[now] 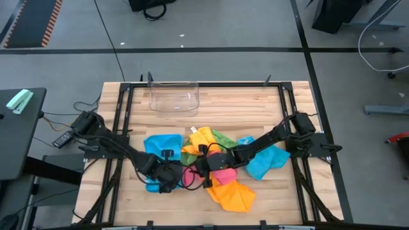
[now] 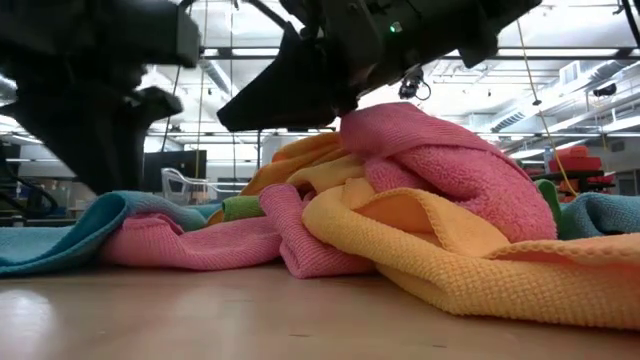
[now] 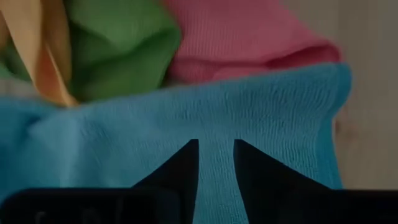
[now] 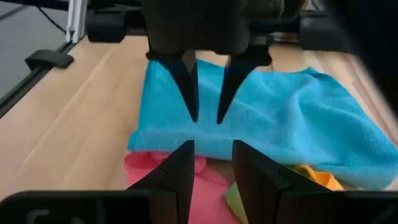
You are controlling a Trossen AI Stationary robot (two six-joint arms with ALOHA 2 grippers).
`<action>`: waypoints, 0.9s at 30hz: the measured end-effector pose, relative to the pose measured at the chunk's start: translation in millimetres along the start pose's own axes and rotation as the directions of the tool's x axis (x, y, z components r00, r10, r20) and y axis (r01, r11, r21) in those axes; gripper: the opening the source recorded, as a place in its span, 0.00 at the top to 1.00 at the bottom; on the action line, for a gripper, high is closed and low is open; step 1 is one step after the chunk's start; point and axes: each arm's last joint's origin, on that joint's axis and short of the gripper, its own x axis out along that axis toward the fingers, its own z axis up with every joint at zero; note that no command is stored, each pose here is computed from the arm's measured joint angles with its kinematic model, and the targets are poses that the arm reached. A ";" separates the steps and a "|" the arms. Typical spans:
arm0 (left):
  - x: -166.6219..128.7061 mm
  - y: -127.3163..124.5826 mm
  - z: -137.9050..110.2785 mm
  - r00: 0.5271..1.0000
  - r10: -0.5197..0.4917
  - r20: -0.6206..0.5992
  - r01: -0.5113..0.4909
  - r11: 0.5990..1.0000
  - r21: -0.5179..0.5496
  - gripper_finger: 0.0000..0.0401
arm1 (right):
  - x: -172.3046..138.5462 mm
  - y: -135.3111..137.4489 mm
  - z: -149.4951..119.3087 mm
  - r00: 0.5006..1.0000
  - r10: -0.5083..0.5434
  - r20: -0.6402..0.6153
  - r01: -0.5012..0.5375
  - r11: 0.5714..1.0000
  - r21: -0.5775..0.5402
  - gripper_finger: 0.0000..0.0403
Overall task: Fold microfiber towels
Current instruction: Fold the left blue microfiber towel
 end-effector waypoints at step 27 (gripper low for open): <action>-12.5 -71.3 -86.0 0.954 -0.271 -0.127 0.286 0.951 0.119 0.87 | 7.9 -58.1 69.3 0.999 -0.019 0.032 0.020 1.000 -0.018 0.71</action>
